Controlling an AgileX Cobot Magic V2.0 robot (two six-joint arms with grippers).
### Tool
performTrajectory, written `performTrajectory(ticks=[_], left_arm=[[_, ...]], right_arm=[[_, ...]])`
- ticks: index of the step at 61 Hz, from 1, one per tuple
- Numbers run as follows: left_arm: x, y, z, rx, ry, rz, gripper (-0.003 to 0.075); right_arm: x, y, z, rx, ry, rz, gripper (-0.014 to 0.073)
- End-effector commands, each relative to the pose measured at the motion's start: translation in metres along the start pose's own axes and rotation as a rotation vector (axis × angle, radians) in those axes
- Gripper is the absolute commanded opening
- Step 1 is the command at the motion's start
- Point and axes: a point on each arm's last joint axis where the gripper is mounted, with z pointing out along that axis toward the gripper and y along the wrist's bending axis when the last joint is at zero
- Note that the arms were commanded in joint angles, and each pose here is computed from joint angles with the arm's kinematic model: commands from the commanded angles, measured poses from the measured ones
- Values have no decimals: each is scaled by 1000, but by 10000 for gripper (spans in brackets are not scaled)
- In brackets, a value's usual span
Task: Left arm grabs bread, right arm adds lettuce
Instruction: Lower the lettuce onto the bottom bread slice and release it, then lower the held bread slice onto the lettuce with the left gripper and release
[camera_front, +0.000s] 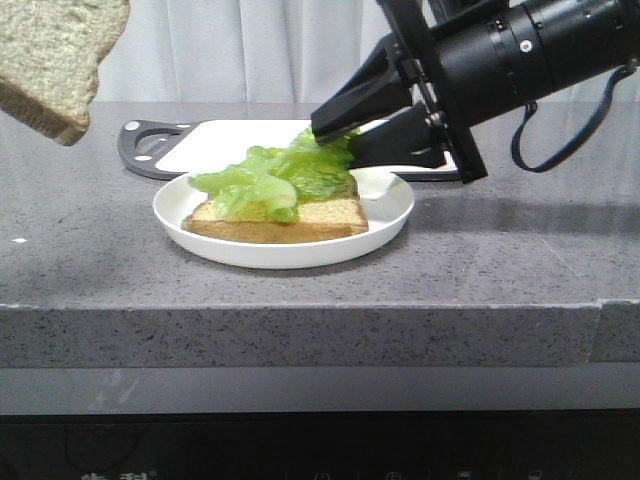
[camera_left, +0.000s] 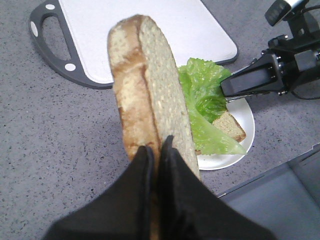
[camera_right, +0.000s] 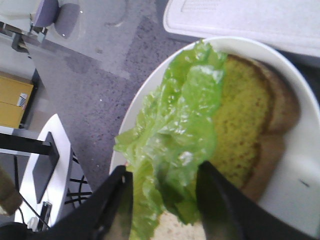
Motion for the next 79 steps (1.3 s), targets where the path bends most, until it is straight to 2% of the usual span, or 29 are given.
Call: performTrajectory(ticks=[1,17,25,35,41,60,79], left_arm=[[-13,-4,-6,23,-99,-28,-20],[-21,-9,11,133,-104,-112,-20],[-26,-11,37,237,-74,-159,-20],[-31,-10,82,375,-21,-249,-20],[-34,-8,107,436,21,-289,-20],[-27,7,172,455,164,-415,-20],[-22,11,181,434,187,-418,-20]], right_arm=[[-12,18,-25,-7,-51,-63,359],[-14,32,-78,147,-61,-173,359],[-7,55,-104,202,-47,-271,353],[3,94,-129,196,-112,-379,353],[7,108,-138,194,-141,-416,353],[11,115,-143,192,-139,-440,353],[13,115,-142,183,-120,-441,353]])
